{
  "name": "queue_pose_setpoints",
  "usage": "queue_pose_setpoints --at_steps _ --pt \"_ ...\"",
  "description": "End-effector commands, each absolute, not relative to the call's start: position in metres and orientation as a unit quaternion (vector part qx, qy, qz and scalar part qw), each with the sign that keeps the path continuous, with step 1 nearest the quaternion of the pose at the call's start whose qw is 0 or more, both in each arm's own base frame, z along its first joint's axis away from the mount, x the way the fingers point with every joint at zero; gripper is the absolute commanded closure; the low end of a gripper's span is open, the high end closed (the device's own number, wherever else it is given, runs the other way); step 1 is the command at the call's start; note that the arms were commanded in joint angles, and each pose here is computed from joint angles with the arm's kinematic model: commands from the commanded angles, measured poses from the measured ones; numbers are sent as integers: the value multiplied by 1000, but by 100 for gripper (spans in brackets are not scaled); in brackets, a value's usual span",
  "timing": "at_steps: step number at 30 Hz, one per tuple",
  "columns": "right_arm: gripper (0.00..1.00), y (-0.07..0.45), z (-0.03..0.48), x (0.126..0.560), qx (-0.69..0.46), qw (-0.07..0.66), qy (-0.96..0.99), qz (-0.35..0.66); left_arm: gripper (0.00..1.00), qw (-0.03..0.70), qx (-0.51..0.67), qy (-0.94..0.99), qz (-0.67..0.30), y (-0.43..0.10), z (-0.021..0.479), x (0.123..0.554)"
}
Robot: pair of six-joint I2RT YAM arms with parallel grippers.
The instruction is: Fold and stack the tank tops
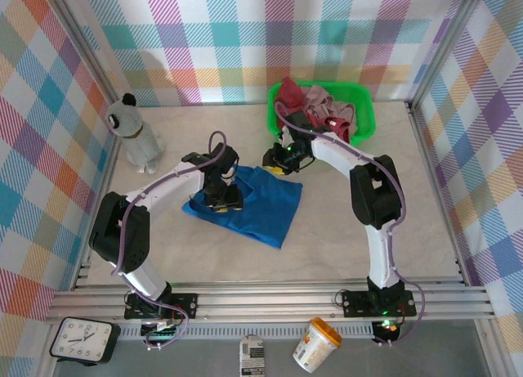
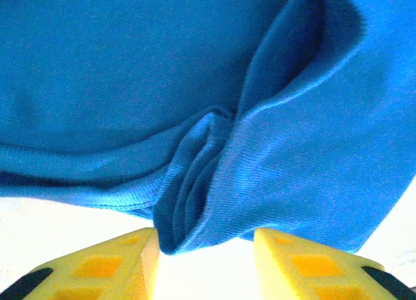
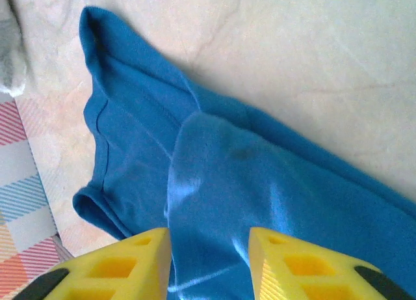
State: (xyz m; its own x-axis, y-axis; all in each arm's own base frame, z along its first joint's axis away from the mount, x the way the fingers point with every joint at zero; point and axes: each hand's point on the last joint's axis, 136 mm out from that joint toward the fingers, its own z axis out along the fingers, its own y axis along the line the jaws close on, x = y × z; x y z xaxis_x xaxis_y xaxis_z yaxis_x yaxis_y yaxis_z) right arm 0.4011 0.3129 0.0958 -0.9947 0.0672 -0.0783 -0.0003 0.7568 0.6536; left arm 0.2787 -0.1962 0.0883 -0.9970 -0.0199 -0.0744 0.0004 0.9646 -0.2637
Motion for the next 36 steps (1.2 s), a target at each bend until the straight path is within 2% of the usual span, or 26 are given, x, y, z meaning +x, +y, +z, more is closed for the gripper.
queue_pose_setpoints --at_steps 1,8,13,17,19,22,25,31,36 --pt "68 334 101 389 5 35 917 396 59 40 15 986 -159 -213 86 284" --pt "72 359 80 396 2 24 911 411 63 20 33 994 -106 -201 51 286" --pt "75 358 60 412 1 41 926 374 68 1 40 998 -44 -180 29 282" --pt "76 349 50 413 -14 45 939 341 69 0 43 999 -15 -170 27 283" --pt "75 344 61 412 -23 59 938 341 69 5 42 999 -13 -169 33 284" --pt "69 329 85 411 -40 92 940 326 68 13 43 999 -11 -169 47 282" --pt "61 300 106 403 -48 117 941 314 63 31 48 998 -23 -177 68 278" --pt "49 220 96 356 -37 117 963 241 54 80 82 988 -101 -236 104 262" --pt "45 199 79 343 -16 106 964 245 51 95 141 978 -120 -290 96 243"
